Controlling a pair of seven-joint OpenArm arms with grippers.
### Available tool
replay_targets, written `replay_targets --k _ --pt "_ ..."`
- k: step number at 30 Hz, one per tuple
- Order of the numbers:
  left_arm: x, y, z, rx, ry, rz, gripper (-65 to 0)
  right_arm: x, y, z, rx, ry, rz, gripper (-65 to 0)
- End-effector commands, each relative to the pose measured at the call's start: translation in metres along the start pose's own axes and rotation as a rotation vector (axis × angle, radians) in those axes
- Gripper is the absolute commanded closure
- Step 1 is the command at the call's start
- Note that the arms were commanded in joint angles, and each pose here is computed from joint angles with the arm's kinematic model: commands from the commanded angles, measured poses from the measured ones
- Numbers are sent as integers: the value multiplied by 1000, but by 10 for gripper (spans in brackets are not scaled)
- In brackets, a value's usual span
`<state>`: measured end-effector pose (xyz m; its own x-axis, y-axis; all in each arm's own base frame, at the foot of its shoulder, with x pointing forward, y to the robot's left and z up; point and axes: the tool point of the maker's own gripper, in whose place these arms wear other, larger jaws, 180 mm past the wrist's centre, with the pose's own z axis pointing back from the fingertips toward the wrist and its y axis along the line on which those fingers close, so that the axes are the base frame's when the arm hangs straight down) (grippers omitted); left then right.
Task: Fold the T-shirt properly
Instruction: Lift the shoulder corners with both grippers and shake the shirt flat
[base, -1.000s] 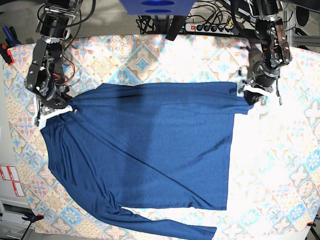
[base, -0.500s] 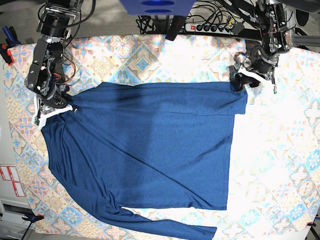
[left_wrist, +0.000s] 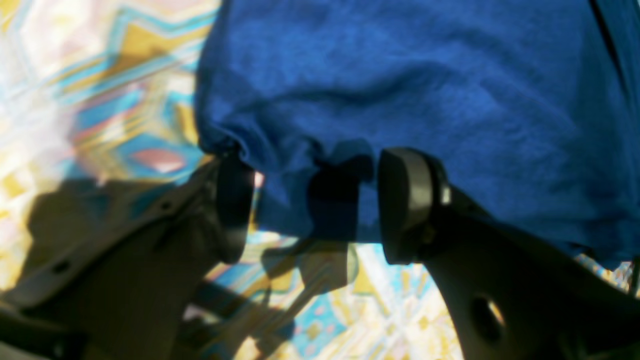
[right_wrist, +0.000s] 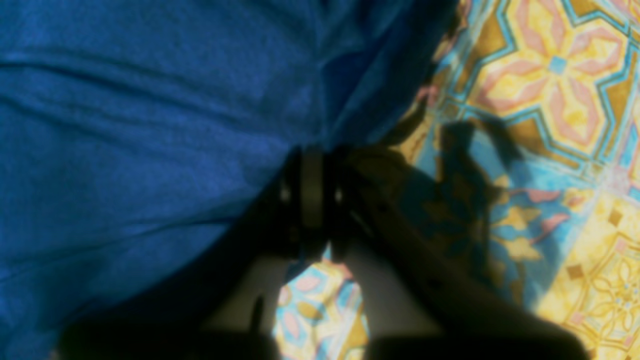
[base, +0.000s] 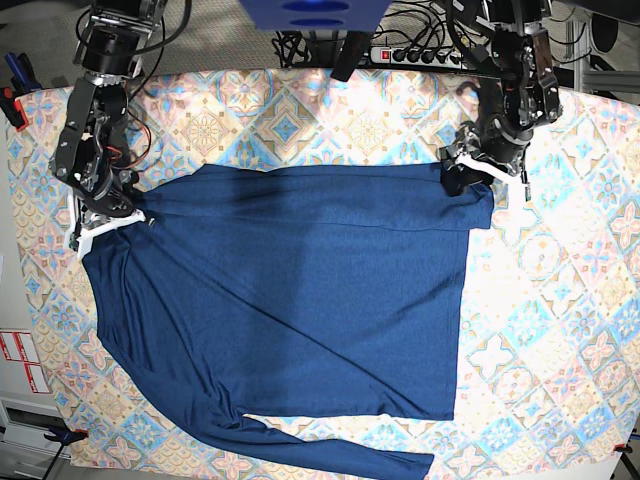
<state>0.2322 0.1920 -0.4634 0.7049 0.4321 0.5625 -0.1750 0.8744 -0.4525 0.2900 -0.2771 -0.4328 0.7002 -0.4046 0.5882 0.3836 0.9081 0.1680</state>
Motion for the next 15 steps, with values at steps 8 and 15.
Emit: replay_targets --k 8,15 --pt "-2 -20 -8 -37 -3 22 -262 17 1 4 8 -49 8 0" --pt "-1 -19 -5 -41 -5 19 0 17 1 4 8 -49 8 0"
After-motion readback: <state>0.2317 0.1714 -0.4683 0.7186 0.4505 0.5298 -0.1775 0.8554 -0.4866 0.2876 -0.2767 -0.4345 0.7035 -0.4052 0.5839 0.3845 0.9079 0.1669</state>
